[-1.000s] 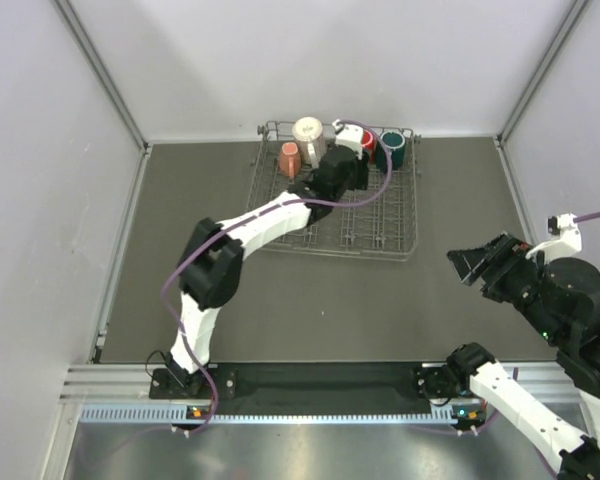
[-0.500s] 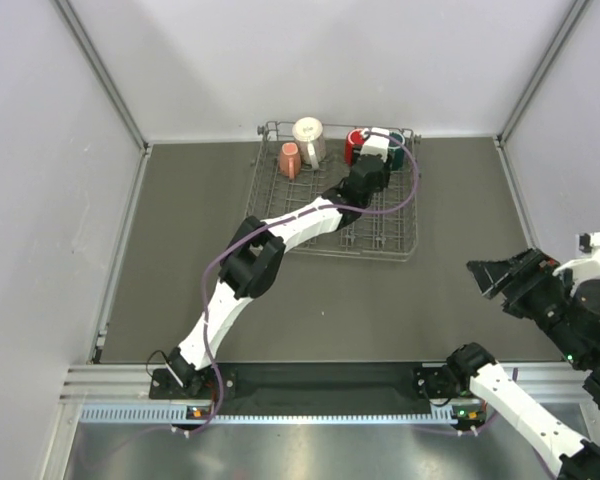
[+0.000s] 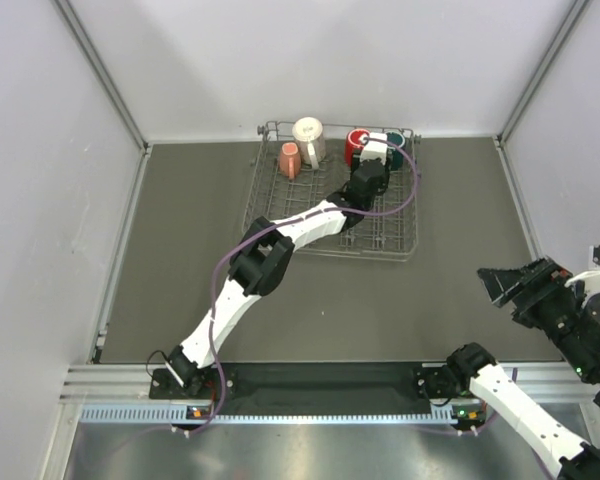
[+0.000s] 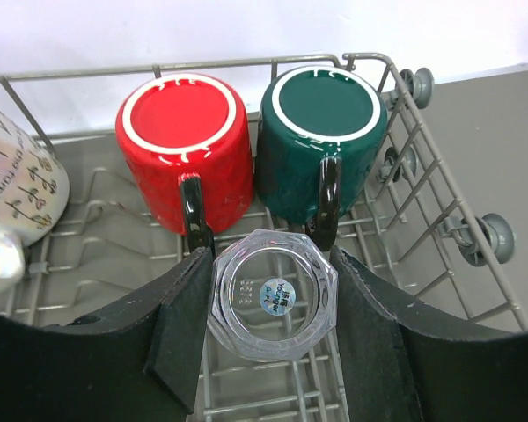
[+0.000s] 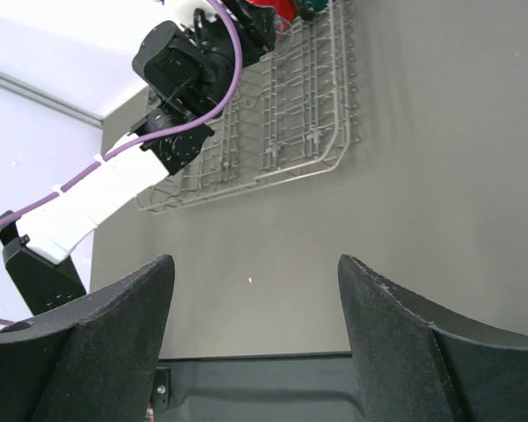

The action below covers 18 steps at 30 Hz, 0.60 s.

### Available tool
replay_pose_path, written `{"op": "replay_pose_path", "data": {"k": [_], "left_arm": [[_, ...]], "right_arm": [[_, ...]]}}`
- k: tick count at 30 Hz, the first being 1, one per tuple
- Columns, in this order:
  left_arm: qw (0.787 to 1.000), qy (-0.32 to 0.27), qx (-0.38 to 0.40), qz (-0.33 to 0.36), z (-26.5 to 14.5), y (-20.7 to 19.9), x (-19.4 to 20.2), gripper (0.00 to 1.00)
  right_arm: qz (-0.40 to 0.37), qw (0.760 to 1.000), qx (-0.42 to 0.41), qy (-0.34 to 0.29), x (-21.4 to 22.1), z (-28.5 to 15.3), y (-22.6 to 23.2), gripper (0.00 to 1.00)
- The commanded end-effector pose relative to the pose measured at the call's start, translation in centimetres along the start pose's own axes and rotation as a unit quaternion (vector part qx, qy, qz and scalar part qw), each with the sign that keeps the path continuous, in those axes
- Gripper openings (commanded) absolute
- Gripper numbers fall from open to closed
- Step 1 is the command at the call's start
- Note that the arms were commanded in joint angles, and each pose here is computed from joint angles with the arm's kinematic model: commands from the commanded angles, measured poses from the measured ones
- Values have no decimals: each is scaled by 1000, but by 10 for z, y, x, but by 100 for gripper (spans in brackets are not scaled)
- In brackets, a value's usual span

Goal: Load the cups into the dish rack

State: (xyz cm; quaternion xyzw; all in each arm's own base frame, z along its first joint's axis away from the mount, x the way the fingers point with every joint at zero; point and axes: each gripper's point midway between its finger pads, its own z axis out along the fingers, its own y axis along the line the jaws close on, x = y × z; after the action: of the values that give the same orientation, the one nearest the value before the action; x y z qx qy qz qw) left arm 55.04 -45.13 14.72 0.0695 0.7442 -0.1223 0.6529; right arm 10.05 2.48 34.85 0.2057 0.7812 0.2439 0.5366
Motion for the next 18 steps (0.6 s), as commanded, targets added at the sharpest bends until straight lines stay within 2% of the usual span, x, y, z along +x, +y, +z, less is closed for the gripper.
{"op": "replay_pose_path", "data": {"k": [1,18], "left_arm": [[997,-54,-5,-45,5,-4,-33,0],[997,-64,-7,-53,22,-3,-13,0]], "right_arm": [[4,1000,7,-10,-5,-10,-7,75],[7,1000,0,-2,-1,-16,-8,76]]}}
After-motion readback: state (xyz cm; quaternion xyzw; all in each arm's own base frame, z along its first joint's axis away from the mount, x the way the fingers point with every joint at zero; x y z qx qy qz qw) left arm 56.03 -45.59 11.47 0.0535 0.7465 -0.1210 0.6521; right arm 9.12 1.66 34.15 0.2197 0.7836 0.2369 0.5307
